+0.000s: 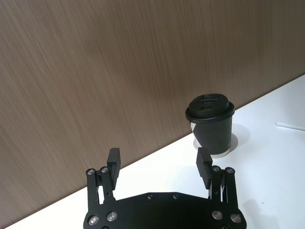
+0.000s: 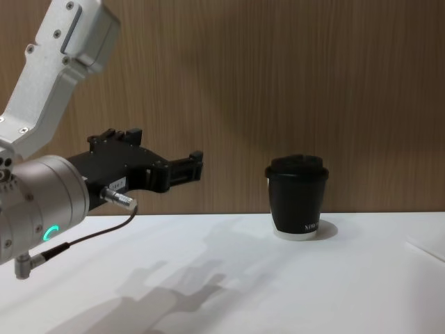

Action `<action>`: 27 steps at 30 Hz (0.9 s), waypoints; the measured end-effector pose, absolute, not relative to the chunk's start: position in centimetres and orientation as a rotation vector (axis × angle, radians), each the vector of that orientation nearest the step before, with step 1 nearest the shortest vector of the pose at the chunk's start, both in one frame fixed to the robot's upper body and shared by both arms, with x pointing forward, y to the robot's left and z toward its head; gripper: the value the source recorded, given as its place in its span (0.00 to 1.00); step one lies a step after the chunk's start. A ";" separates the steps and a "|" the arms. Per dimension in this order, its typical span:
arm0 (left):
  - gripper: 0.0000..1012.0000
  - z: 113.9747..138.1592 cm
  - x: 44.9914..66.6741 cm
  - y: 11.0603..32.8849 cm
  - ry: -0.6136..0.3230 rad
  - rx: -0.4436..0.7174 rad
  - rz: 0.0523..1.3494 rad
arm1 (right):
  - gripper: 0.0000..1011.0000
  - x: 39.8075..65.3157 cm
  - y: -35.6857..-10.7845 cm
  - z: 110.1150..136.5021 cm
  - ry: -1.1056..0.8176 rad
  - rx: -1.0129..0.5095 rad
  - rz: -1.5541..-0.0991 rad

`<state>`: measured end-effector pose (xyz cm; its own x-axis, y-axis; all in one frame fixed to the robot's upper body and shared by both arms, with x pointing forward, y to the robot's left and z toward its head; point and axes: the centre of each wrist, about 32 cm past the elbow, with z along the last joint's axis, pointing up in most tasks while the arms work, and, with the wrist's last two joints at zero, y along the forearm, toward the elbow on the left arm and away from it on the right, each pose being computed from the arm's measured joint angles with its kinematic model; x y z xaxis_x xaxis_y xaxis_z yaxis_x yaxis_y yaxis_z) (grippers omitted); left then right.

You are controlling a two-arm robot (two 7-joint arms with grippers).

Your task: Pick up the straw with one hand, pass it to the other hand, and insert it into the cup.

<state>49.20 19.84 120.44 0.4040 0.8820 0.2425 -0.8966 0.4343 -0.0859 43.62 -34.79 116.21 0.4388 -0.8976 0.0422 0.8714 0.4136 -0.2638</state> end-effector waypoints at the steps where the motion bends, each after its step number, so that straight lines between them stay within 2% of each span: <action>1: 0.99 120.4 49.2 19.8 -0.268 0.061 1.124 | 0.99 43.6 -34.8 116.2 0.114 -0.262 -1.116; 16: 0.99 120.4 49.2 19.8 -0.268 0.061 1.124 | 0.99 43.6 -34.5 116.0 0.195 -0.254 -1.162; 27: 0.99 120.4 49.2 19.8 -0.268 0.061 1.124 | 0.99 43.8 -34.8 116.4 0.186 -0.275 -1.150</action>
